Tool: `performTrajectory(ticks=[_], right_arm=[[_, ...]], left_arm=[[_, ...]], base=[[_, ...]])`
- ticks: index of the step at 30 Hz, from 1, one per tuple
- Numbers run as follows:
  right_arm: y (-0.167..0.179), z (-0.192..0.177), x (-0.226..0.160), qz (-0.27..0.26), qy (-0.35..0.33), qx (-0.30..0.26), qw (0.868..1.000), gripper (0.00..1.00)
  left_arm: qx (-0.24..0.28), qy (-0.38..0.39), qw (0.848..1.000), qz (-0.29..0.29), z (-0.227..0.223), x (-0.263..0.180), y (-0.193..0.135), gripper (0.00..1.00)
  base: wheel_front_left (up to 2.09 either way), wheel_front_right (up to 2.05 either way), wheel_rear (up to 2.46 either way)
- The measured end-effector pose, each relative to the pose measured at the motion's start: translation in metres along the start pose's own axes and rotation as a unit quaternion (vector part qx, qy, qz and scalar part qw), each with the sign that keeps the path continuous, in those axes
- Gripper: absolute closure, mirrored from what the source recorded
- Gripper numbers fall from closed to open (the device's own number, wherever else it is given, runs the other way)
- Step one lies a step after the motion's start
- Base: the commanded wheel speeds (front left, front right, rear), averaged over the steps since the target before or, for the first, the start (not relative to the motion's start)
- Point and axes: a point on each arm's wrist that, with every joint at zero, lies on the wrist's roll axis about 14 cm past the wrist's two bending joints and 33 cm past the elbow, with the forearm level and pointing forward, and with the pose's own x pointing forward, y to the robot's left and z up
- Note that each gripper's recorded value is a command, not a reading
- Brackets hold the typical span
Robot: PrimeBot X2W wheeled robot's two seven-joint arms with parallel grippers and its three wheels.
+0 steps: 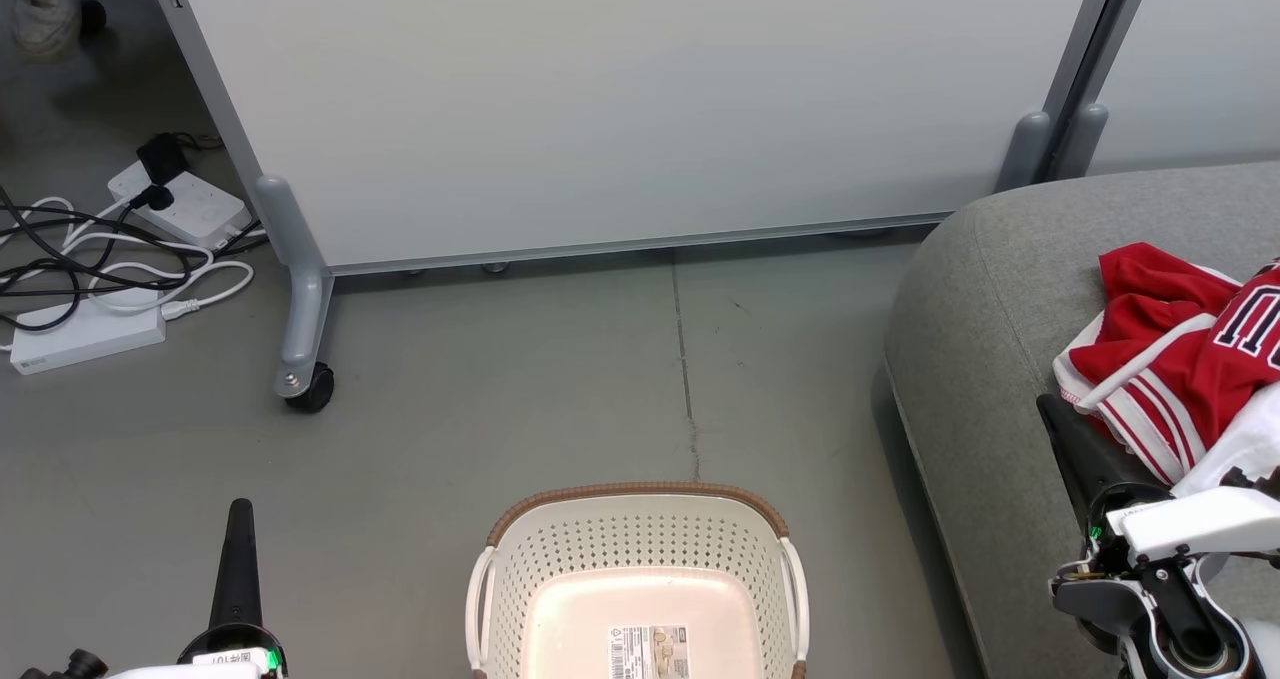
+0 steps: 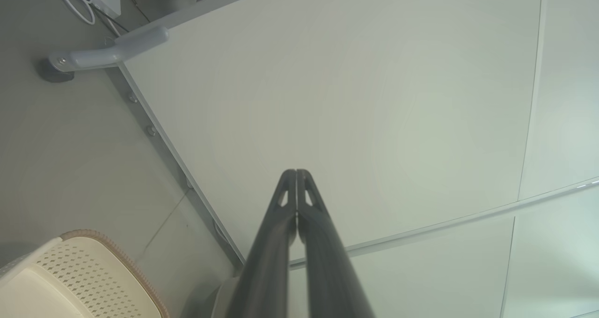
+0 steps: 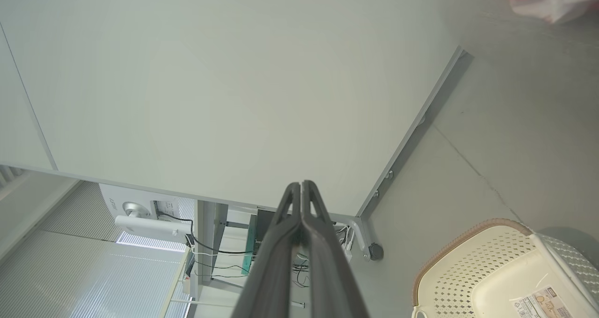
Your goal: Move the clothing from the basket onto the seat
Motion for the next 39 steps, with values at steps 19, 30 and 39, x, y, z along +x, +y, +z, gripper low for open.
performTrajectory(ticks=[19, 30, 39], right_arm=[[0.0058, 0.0058, 0.0061, 0.016, 0.001, 0.073, 0.997, 1.0], [0.0067, 0.0079, 0.008, 0.022, 0.002, 0.106, 0.994, 1.0], [0.0076, 0.0089, 0.0088, 0.026, 0.003, 0.119, 0.993, 1.0]], left_arm=[[-0.076, -0.01, 0.997, -0.007, 0.0026, 0.0034, -0.0035, 1.0], [-0.111, -0.013, 0.994, -0.01, 0.0029, 0.0051, -0.005, 1.0], [-0.125, -0.015, 0.992, -0.012, 0.0036, 0.0059, -0.0062, 1.0]], base=[[0.0, 0.0, 0.0], [0.0, 0.0, 0.0], [0.0, 0.0, 0.0]])
